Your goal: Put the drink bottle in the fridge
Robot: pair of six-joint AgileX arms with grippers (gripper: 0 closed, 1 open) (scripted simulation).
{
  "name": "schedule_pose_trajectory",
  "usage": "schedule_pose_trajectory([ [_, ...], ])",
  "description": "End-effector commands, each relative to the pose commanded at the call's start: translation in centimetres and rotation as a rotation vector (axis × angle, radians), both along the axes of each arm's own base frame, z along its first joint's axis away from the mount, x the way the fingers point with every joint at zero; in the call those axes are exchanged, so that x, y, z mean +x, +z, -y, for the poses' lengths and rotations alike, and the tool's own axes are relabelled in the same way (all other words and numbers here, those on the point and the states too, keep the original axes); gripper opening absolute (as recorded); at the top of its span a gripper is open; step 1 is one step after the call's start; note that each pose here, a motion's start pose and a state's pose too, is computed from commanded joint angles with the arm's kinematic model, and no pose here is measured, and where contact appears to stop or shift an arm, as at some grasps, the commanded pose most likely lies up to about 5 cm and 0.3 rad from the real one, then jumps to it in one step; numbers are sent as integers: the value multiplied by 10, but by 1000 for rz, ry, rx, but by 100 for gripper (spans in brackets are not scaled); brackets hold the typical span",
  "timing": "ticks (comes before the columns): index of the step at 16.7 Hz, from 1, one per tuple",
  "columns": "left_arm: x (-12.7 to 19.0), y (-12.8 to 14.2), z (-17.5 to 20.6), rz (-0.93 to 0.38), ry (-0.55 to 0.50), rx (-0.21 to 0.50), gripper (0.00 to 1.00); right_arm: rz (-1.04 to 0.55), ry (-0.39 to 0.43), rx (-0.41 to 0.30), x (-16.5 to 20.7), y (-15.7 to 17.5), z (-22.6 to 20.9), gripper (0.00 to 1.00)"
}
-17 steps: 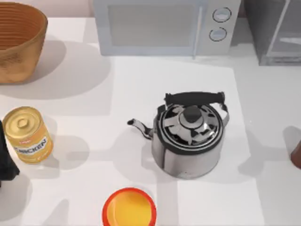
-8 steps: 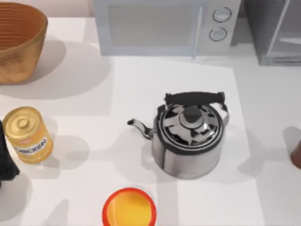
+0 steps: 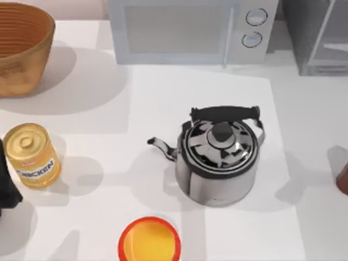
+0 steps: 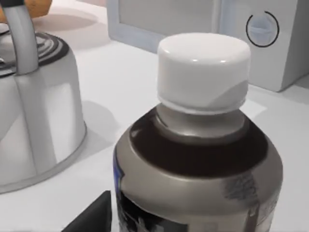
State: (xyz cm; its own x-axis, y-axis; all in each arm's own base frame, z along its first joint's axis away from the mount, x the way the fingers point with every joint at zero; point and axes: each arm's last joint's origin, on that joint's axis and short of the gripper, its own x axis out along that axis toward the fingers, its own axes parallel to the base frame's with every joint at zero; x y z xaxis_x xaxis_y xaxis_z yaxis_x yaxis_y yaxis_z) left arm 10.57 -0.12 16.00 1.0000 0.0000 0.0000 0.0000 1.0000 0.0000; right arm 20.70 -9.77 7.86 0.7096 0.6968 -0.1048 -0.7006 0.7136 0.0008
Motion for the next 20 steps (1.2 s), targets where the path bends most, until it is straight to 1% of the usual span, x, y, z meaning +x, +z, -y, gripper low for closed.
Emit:
schedule_pose_trajectory([
  [3, 0, 0, 0, 0, 0, 0, 100, 2, 0, 2, 7, -4, -14, 100],
  [7, 0, 0, 0, 0, 0, 0, 100, 3, 0, 5, 7, -12, -30, 100],
  [14, 0, 0, 0, 0, 0, 0, 100, 2, -1, 5, 5, -15, -34, 100],
  [20, 0, 0, 0, 0, 0, 0, 100, 2, -1, 5, 5, -15, -34, 55],
])
